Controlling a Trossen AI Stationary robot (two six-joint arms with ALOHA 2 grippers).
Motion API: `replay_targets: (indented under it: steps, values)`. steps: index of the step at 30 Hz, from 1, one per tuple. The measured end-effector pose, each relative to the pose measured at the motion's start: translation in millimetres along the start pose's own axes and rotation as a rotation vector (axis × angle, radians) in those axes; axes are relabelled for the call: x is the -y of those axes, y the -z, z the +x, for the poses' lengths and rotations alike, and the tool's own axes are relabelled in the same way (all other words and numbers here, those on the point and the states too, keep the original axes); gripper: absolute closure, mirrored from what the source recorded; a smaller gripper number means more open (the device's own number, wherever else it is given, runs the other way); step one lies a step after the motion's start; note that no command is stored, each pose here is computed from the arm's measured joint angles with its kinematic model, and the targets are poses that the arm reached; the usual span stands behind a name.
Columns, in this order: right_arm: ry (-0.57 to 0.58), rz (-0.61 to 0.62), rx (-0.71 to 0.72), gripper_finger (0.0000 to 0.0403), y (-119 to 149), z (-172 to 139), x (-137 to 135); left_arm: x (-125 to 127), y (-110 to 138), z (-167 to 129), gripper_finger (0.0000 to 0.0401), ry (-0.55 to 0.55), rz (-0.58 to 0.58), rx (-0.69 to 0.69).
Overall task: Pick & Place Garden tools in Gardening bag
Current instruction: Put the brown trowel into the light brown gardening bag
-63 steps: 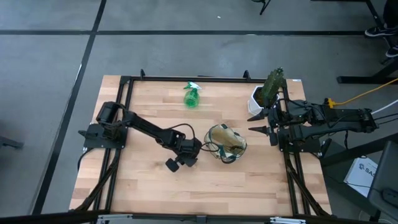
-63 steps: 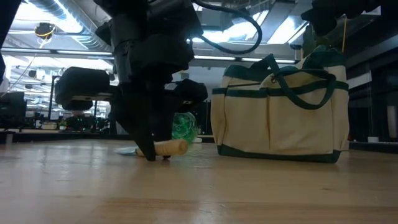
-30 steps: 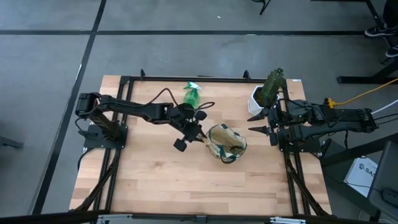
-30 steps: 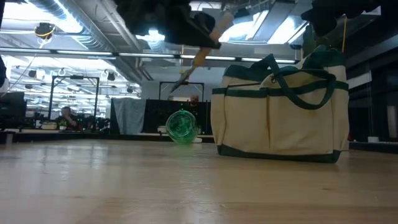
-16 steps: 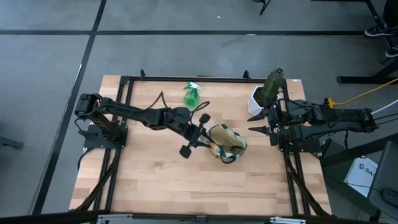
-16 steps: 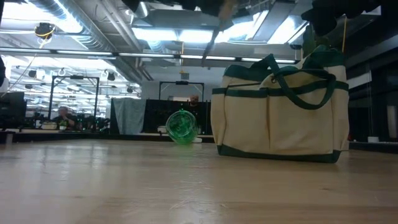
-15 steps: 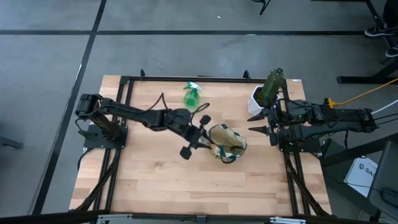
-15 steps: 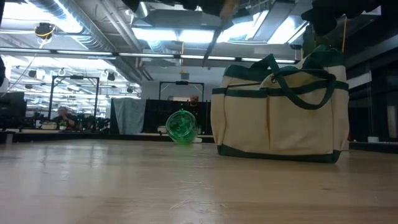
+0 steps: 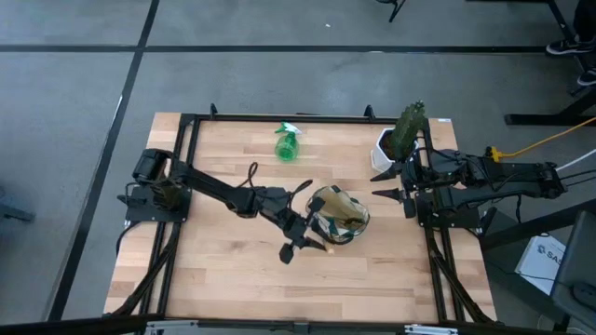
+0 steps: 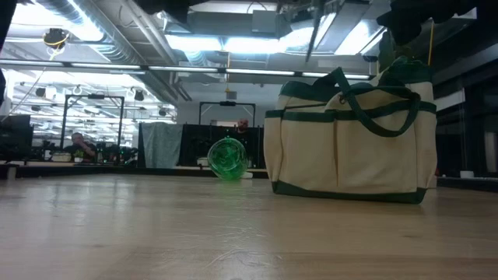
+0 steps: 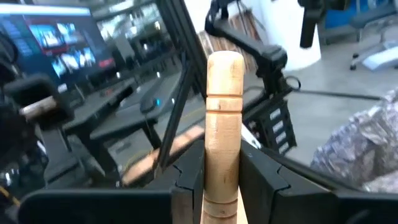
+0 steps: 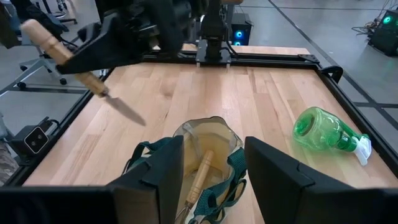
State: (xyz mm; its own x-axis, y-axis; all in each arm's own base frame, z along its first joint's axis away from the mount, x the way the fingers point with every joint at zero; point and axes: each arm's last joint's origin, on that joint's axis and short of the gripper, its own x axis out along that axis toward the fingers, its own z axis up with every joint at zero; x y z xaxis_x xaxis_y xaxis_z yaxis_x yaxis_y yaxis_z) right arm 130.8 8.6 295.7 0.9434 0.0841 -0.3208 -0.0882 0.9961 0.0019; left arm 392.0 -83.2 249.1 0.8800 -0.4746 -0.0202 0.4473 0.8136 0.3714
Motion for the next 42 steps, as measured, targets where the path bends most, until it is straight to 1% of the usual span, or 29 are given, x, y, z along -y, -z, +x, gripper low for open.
replay_targets:
  steps: [3,7,12,19,23,28,31,35,39,42]
  values:
    - [0.000,0.000,-0.001,0.0231,0.1,0.1,0.0,-0.6,-5.1,7.5,0.0333,-0.027,0.028,0.085]
    - [-0.001,0.000,-0.002,0.0231,0.1,0.1,0.0,-7.3,-14.2,17.0,0.0333,-0.032,0.040,0.121]
    - [0.000,0.000,0.000,0.0231,0.0,0.0,0.0,-8.3,-13.0,21.0,0.0332,-0.010,0.042,0.052]
    - [-0.001,0.000,0.000,0.0231,0.0,0.0,-0.1,-7.0,-7.9,21.3,0.0332,0.005,0.016,0.001]
    - [-0.001,0.000,0.000,0.0231,0.0,0.0,-0.1,-7.4,-7.6,21.1,0.0332,0.005,0.022,-0.001]
    - [-0.001,0.000,-0.001,0.0231,0.0,0.1,0.0,-12.7,-6.1,19.5,0.0332,-0.010,0.077,0.000]
    - [0.000,0.000,0.000,0.0231,0.0,0.0,0.0,-17.5,-4.5,17.8,0.0332,-0.012,0.073,0.001]
    - [0.000,0.000,-0.001,0.0231,0.1,0.1,0.0,-23.1,-0.3,14.4,0.0332,-0.013,0.052,-0.039]
    - [-0.001,0.000,0.000,0.0231,0.0,0.0,0.0,-29.7,-3.0,10.5,0.0332,-0.031,0.059,-0.033]
    - [-0.001,0.000,-0.001,0.0231,0.0,0.0,-0.1,-35.7,-6.9,7.7,0.0331,-0.055,0.073,-0.004]
